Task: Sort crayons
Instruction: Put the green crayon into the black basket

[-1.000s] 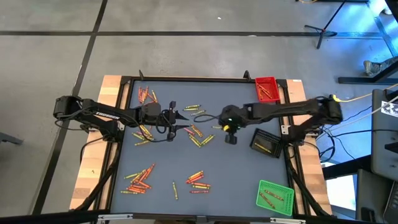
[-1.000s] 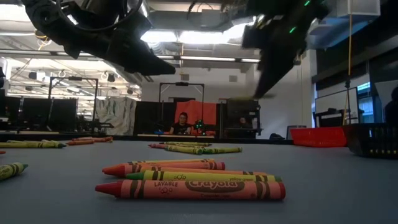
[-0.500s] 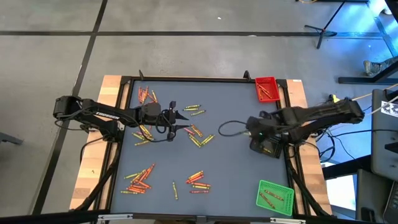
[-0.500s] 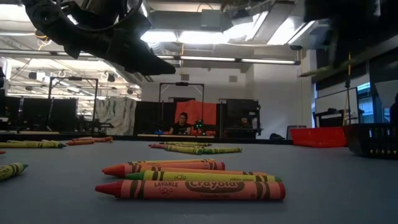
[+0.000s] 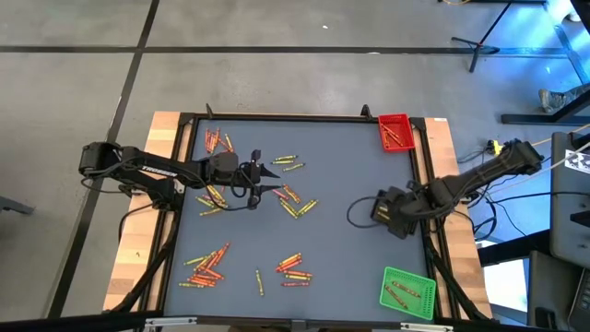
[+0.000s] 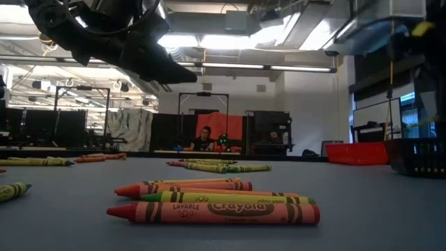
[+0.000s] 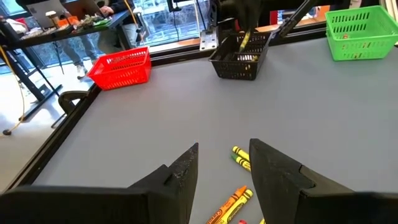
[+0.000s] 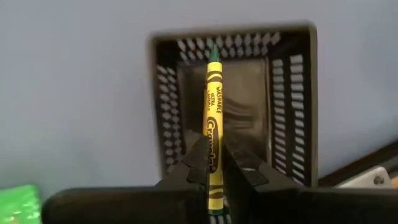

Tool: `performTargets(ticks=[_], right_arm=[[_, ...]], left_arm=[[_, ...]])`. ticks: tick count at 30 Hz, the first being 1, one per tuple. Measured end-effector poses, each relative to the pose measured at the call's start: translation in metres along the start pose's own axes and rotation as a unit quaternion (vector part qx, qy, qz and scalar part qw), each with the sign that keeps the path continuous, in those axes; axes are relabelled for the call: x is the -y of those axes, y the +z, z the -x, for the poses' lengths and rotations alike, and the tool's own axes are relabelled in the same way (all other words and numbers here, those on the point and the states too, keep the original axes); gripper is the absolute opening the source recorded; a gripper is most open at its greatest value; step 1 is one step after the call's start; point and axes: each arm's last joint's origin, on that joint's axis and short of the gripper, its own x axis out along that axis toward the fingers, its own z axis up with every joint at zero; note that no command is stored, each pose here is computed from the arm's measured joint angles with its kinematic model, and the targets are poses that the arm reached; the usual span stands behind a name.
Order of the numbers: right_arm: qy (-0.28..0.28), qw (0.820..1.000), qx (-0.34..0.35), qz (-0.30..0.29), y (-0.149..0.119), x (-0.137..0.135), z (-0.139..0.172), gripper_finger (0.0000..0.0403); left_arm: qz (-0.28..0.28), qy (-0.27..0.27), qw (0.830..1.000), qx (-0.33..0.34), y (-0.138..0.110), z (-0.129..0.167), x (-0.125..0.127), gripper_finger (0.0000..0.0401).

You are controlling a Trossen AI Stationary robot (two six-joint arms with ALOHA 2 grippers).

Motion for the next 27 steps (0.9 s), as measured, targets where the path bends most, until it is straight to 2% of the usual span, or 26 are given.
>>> performTargets(ticks=[5,12,16,22,24,27], right_arm=[[-0.010,1.000,-0.018,-0.002,-0.004,0.004,-0.010,0.0024],[-0.024,0.999,-0.006,-0.027,-0.005,0.005,-0.012,0.0030],[-0.026,0.999,-0.007,-0.038,-0.005,0.005,-0.012,0.0076],[-0.015,1.000,-0.005,-0.023,-0.002,0.003,-0.006,0.0159],[-0.006,1.000,0.017,-0.025,0.003,0.000,0.003,0.0174],[0.004,0.996,0.091,-0.025,0.014,-0.007,0.020,0.0186]], left_arm=[[0.000,0.000,1.000,0.002,0.000,0.000,0.000,0.0127],[0.000,0.000,1.000,0.002,0.000,0.000,0.000,0.0127],[0.000,0.000,1.000,0.002,0.000,0.000,0.000,0.0127],[0.000,0.001,1.000,0.003,0.001,0.000,0.000,0.0127],[0.000,0.001,1.000,0.005,0.001,0.000,0.000,0.0127],[0.000,0.001,1.000,0.005,0.001,0.000,0.000,0.0127]])
